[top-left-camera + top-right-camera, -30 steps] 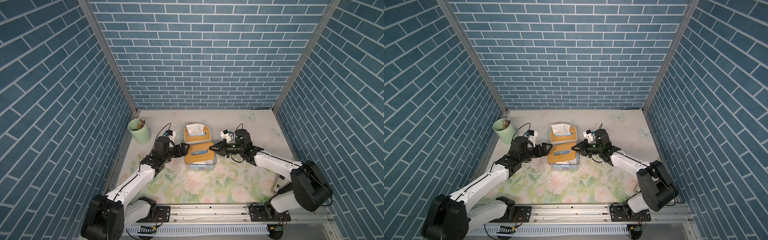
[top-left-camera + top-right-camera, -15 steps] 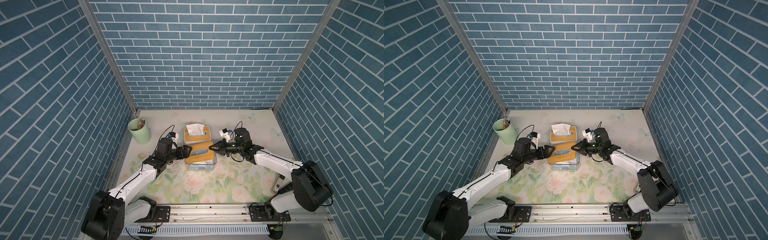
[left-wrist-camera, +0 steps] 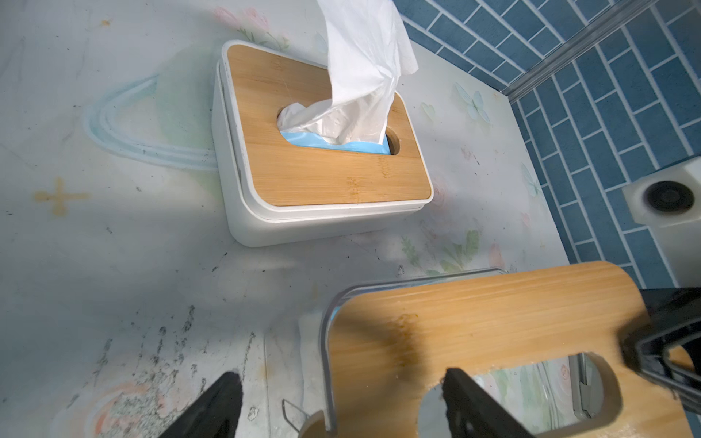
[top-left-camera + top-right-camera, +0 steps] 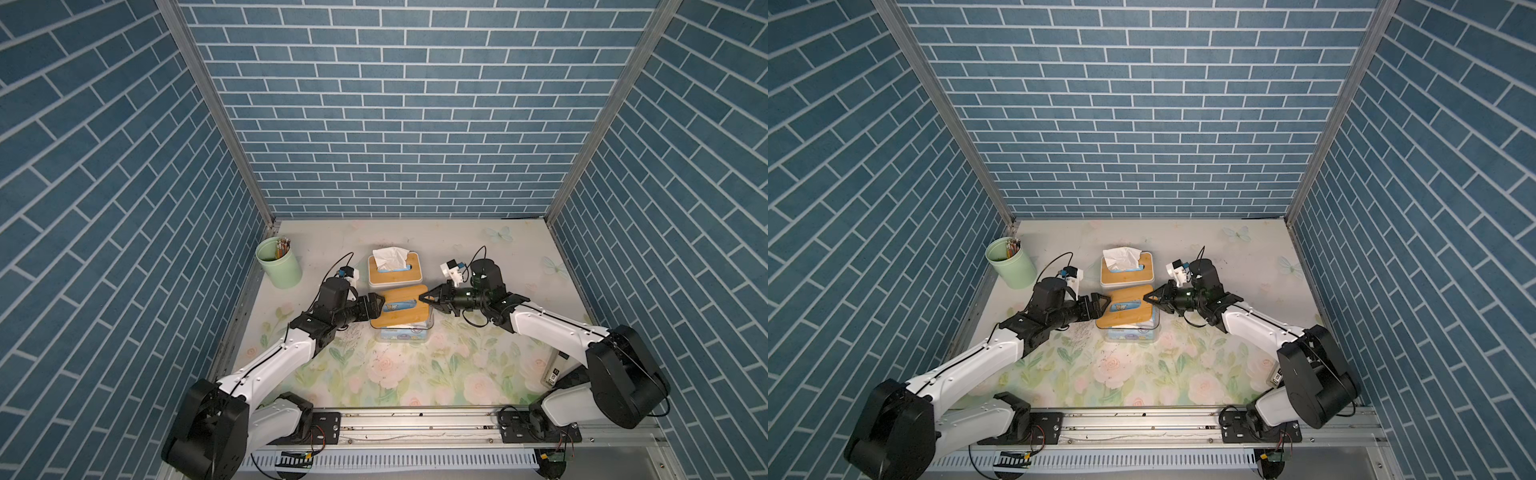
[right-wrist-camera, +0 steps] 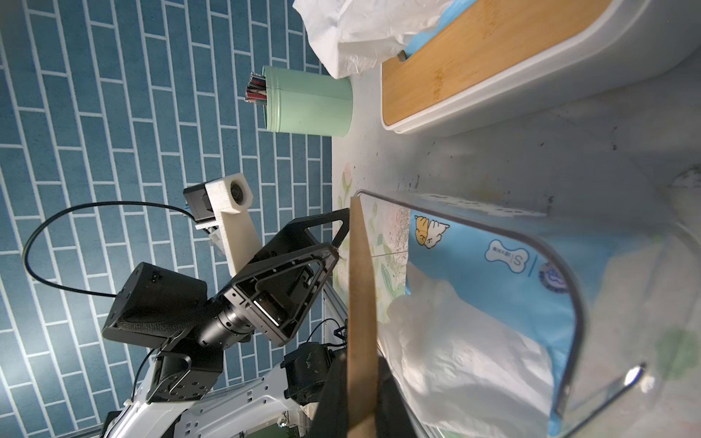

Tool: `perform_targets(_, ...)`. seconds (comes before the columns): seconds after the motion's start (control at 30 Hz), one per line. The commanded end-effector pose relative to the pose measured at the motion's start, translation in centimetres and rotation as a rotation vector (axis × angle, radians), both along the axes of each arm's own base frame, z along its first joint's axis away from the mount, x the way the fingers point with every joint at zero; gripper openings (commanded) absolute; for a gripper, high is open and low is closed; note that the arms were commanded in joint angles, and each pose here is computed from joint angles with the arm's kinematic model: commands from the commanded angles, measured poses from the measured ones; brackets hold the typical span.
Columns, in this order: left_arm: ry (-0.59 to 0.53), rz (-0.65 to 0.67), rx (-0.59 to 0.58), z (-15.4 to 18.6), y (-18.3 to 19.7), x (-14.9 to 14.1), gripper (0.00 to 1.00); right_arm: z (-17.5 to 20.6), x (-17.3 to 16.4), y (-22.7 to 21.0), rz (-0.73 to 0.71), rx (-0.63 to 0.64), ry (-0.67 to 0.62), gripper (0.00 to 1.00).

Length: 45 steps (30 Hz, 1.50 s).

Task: Put the tissue paper into the tissue box
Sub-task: Close the box lid on the tissue box.

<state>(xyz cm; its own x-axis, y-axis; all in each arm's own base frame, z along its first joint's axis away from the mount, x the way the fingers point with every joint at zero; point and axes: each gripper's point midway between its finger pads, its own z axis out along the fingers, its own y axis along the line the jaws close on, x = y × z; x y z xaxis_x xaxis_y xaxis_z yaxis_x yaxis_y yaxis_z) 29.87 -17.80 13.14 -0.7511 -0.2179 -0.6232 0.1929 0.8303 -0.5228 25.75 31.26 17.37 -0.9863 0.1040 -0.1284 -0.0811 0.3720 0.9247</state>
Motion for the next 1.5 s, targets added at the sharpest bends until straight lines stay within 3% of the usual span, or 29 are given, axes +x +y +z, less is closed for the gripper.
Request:
perform_targets(0.0, 0.009, 0.011, 0.04, -0.7, 0.4, -0.2, 0.88, -2.4, -0.6, -1.1, -0.047, -0.072, 0.078, 0.0)
perform_targets(0.57, 0.001, 0.005, 0.089, -0.8, 0.2, 0.1, 0.88, -4.2, -0.7, -0.8, -0.047, -0.068, 0.161, 0.06)
perform_targets(0.77, 0.011, -0.044, 0.038, -0.6, -0.9, -0.3, 0.88, -5.1, -1.1, -1.2, -0.04, -0.092, 0.17, 0.09)
perform_targets(1.27, 0.027, -0.084, 0.009, -0.5, -1.9, -0.3, 0.88, -4.1, -0.2, -0.2, 0.037, -0.094, 0.059, 0.05)
perform_targets(1.47, 0.035, -0.077, 0.027, -0.8, -1.8, 0.1, 0.81, -3.9, -0.2, -0.1, 0.048, -0.085, 0.045, 0.04)
